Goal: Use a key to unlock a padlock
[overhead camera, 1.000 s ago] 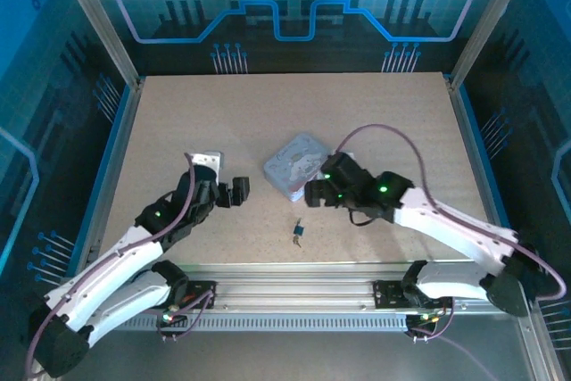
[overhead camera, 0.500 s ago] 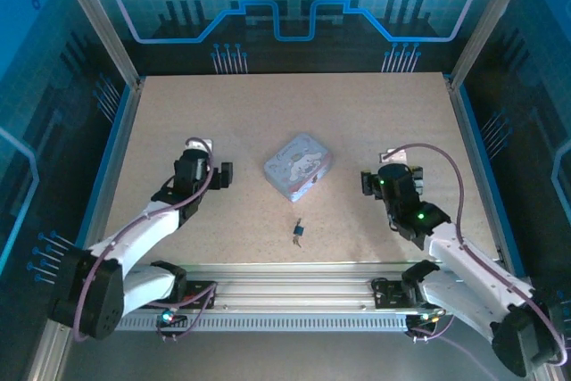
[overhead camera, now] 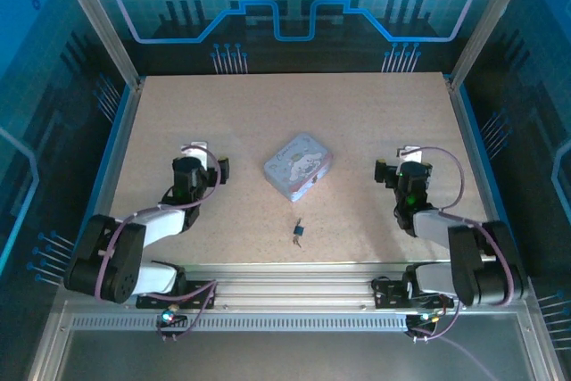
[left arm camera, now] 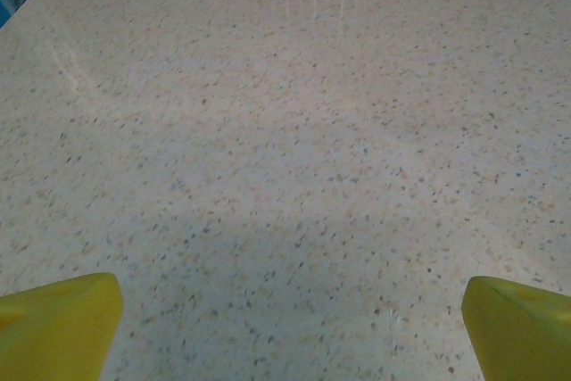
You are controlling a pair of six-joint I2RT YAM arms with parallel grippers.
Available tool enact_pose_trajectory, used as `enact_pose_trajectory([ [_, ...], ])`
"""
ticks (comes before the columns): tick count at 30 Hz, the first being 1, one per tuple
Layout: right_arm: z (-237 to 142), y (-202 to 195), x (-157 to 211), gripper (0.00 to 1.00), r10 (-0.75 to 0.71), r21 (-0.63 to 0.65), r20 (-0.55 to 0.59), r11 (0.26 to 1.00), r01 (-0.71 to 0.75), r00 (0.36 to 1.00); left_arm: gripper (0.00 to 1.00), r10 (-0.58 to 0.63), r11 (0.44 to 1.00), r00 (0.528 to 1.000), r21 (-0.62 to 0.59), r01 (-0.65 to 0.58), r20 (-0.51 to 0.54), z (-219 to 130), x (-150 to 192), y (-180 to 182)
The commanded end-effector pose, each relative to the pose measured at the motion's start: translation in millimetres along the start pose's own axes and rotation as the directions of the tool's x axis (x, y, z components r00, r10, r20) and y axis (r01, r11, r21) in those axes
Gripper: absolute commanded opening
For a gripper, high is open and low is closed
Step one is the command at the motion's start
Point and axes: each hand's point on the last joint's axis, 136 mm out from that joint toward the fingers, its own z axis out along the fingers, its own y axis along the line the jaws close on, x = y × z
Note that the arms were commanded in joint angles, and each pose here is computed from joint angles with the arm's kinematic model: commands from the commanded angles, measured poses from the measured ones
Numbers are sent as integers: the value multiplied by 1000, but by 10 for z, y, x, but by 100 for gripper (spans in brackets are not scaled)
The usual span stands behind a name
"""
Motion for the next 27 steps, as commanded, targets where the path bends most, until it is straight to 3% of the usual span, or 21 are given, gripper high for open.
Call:
enact_pose_trajectory([
  [1, 114, 136, -323, 100, 19, -122, 113, 992, -5, 993, 99, -18, 1000, 998, 20, 16, 68, 92, -260, 26],
  [5, 169, 219, -252, 100, -9, -143, 137, 989, 28, 991, 99, -57, 998, 996, 5, 57, 69, 95, -263, 128],
  [8, 208, 230, -220, 100, -18, -137, 95, 990, 31, 995, 99, -61, 998, 995, -10, 61, 73, 89, -270, 158],
  [12, 280, 269, -238, 100, -54, -100, 62, 993, 60, 997, 99, 25, 999, 997, -42, -23, 70, 94, -259, 206],
  [19, 281, 269, -239, 100, -52, -101, 61, 993, 58, 997, 99, 12, 1000, 999, 17, -13, 38, 146, -241, 166],
  [24, 282, 266, -237, 100, -53, -100, 60, 993, 59, 997, 99, -46, 994, 985, 105, 28, 166, 27, -263, 64],
  [27, 280, 266, -238, 100, -55, -99, 61, 993, 61, 997, 99, -40, 996, 971, 90, 19, 236, 100, -149, 86],
])
